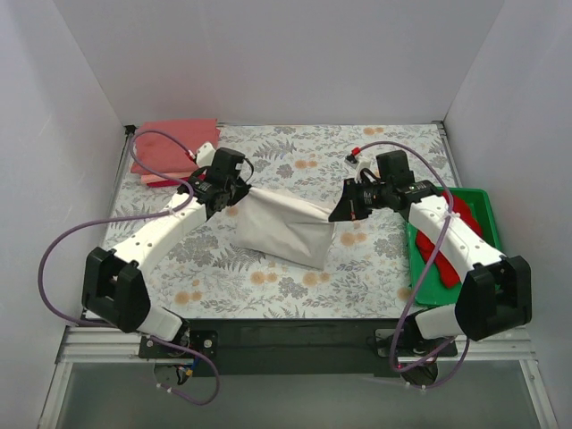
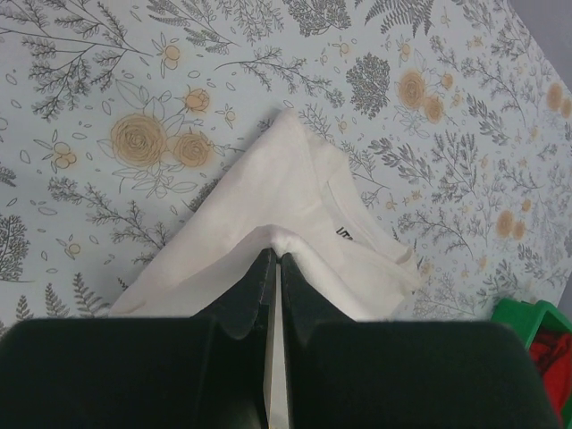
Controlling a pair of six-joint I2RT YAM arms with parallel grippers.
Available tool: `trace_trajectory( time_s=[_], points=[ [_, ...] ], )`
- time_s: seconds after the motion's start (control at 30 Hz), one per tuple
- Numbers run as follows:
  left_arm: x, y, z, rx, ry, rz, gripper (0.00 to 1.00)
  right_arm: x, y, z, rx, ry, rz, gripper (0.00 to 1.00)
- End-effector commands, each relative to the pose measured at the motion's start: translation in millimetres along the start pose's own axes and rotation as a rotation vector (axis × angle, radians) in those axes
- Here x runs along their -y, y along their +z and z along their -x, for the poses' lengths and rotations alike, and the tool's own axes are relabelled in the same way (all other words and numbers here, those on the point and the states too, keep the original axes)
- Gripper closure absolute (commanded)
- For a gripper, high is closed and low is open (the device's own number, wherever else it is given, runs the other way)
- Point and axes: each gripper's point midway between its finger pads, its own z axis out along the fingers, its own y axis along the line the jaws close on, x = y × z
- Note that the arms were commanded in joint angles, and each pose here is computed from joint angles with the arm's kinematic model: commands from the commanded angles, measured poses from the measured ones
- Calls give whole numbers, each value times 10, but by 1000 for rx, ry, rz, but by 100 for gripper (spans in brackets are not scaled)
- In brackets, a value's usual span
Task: Fold and stack the t-shirts
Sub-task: Fold the tshirt
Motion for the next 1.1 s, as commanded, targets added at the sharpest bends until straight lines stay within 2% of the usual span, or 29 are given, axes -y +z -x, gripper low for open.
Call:
trace_trajectory(
  time_s=[0.0, 0.37, 0.6, 0.67, 0.7, 0.73, 0.77, 0.8, 0.83, 0.87, 1.03, 1.07],
  points=[
    [70, 130, 419, 132, -7, 13, 100, 53, -24, 244, 39, -31, 24, 99],
    [211, 890, 159, 5, 96, 38, 100, 642, 189, 340, 23, 77, -60, 99],
    [218, 1183, 102, -5, 125, 62, 100, 1006, 313, 377, 20, 162, -93, 99],
    [236, 1246, 94, -18, 138, 56, 96, 1103, 344, 425, 29, 173, -114, 99],
    [225, 1323, 35, -36, 150, 60, 95, 1146, 344, 449, 33, 178, -122, 84],
    [276, 1347, 45, -41, 159, 46, 72, 1193, 389, 430, 19, 181, -111, 64],
    [298, 1373, 26, -56, 158, 36, 60, 1200, 391, 517, 28, 160, -98, 39],
    [288, 1399, -5, -71, 161, 40, 47, 1217, 391, 548, 30, 160, -81, 2],
    [334, 1387, 36, -69, 156, 28, 13, 1256, 411, 562, 28, 169, -74, 2],
    [352, 1372, 35, -75, 162, 20, 7, 1254, 395, 622, 38, 163, -68, 2],
    [464, 1050, 96, -96, 155, -53, 6, 969, 265, 659, 86, 119, -27, 2],
    [379, 1013, -10, -127, 150, -53, 5, 909, 270, 623, 89, 117, -18, 2]
  ],
)
